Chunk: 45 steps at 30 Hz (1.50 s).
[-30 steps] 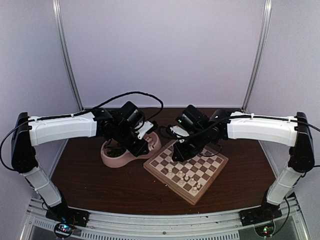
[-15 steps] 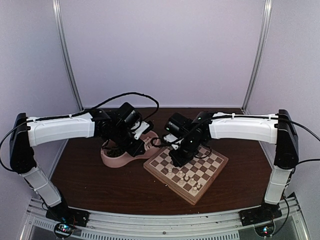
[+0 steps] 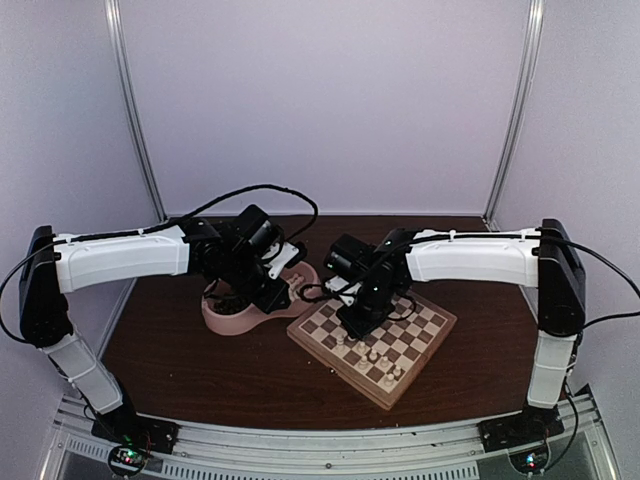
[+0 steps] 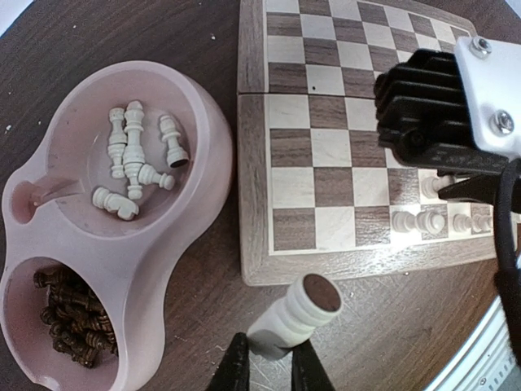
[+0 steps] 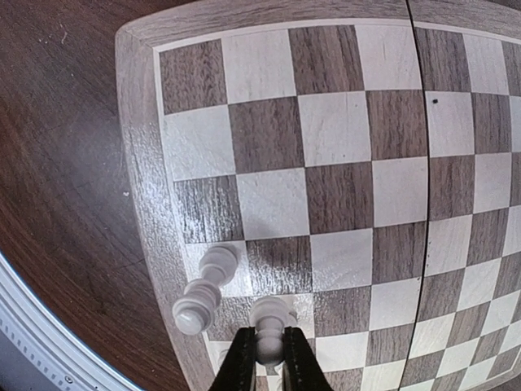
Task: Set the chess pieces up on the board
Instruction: Place the pawn at d2.
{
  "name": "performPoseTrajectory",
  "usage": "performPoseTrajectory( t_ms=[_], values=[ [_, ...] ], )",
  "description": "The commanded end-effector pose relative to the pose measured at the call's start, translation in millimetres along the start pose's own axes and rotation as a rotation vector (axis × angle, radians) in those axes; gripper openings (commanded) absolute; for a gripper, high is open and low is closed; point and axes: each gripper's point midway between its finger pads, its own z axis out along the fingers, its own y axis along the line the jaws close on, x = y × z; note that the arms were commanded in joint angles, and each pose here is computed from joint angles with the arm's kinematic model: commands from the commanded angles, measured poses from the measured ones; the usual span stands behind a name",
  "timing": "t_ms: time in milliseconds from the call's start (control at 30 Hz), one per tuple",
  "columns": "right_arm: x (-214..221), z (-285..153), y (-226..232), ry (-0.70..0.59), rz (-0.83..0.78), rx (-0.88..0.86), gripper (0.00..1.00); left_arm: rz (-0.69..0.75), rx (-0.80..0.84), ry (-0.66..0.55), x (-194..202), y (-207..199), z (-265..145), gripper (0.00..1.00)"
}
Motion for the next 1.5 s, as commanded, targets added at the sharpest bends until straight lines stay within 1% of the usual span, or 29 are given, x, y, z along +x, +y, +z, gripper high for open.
performPoseTrajectory(
  t_ms=[0,600,933,1333,1400,1467],
  values=[
    [-10.3,1.2,-1.2,-0.016,-0.013,0.025,0.01,-0.013,-0.008,-0.015,-4.7,3.4,-3.7,0.08],
    [-8.8,15.7,-4.5,0.011,-0.02,0.046,0.02,-0.015,-0.01,-0.012,-3.5,4.8,-4.7,0.08],
    [-10.8,18.4,-3.7,0.01,-0.023,0.046,0.07,-0.018,-0.012,-0.006,-1.4,6.0,-3.8,0.08],
    [-11.6,23.5,-3.3,0.015,-0.023,0.046,0.07,-0.019,-0.013,-0.002,1.4,6.1,-3.5,0.08],
    [-11.0,24.7,-4.2,0.019,-0.021,0.05,0.09,-0.02,-0.012,-0.003,1.5,6.1,-4.0,0.08],
    [-10.6,25.0,-4.3,0.02,-0.022,0.051,0.13,-0.02,-0.013,-0.002,1.6,6.5,-3.9,0.08]
  ],
)
